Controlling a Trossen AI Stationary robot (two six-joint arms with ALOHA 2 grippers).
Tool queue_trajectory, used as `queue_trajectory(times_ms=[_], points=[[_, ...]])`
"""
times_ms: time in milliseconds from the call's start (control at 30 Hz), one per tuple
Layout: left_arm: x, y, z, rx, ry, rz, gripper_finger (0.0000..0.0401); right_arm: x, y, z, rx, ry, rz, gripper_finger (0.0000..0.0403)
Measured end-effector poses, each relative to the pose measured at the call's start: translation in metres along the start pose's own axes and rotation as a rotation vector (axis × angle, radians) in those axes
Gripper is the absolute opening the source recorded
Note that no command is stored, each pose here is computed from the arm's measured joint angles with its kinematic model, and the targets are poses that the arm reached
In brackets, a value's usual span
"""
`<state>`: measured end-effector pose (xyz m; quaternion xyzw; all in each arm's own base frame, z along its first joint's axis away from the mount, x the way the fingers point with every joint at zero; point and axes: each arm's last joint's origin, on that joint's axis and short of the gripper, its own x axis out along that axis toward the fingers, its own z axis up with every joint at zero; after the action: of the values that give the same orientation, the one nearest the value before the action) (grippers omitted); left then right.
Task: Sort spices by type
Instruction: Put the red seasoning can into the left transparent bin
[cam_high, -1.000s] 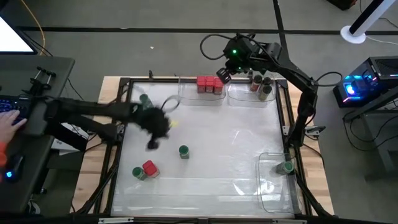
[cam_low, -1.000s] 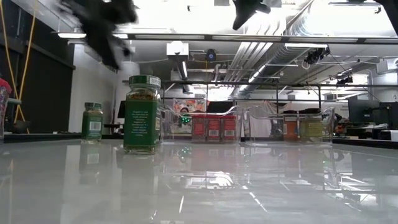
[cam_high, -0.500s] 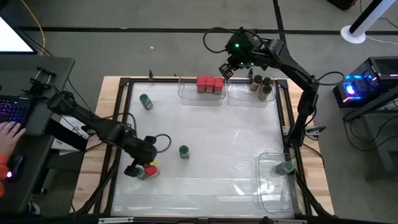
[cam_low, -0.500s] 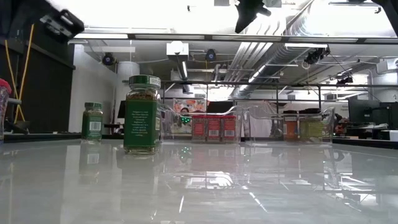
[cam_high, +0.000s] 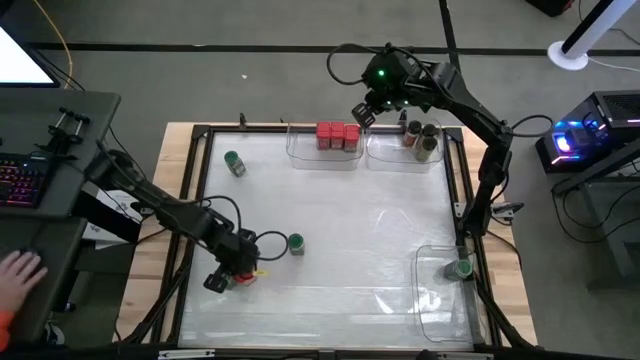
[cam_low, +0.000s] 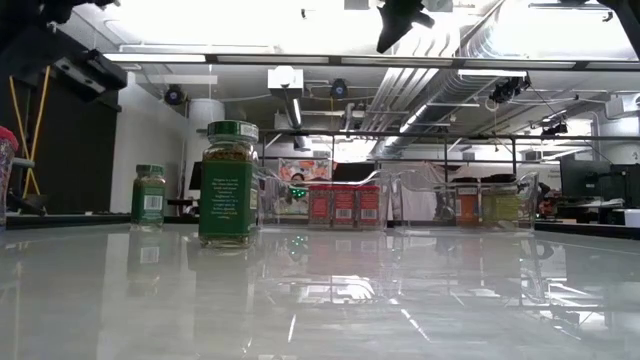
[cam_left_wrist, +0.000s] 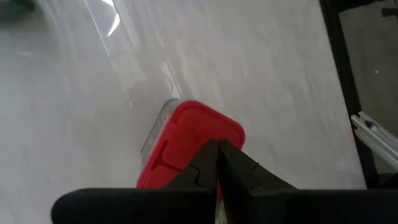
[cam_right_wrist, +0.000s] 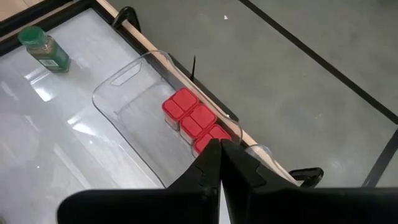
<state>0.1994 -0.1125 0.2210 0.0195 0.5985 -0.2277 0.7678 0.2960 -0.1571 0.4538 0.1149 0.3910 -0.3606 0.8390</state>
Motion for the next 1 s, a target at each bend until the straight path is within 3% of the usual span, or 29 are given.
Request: queue_trajectory(times_ms=[367, 700, 1000], points=[[0.010, 0.010, 0.002, -0.075, 0.068, 0.062, 0.0000, 0.000, 0.000, 0.000, -0.001, 0.004, -0.001, 0.0000], [-0.005, 0.071, 0.004, -0.198, 0.003, 0.307, 0.0000, 0.000, 0.000, 0.000, -0.002, 0.005, -0.001, 0.0000], [-0.026, 0.139, 0.005, -0.288, -0.177, 0.457, 0.0000, 0.000, 0.001, -0.001, 0.006, 0.011, 0.033, 0.0000]])
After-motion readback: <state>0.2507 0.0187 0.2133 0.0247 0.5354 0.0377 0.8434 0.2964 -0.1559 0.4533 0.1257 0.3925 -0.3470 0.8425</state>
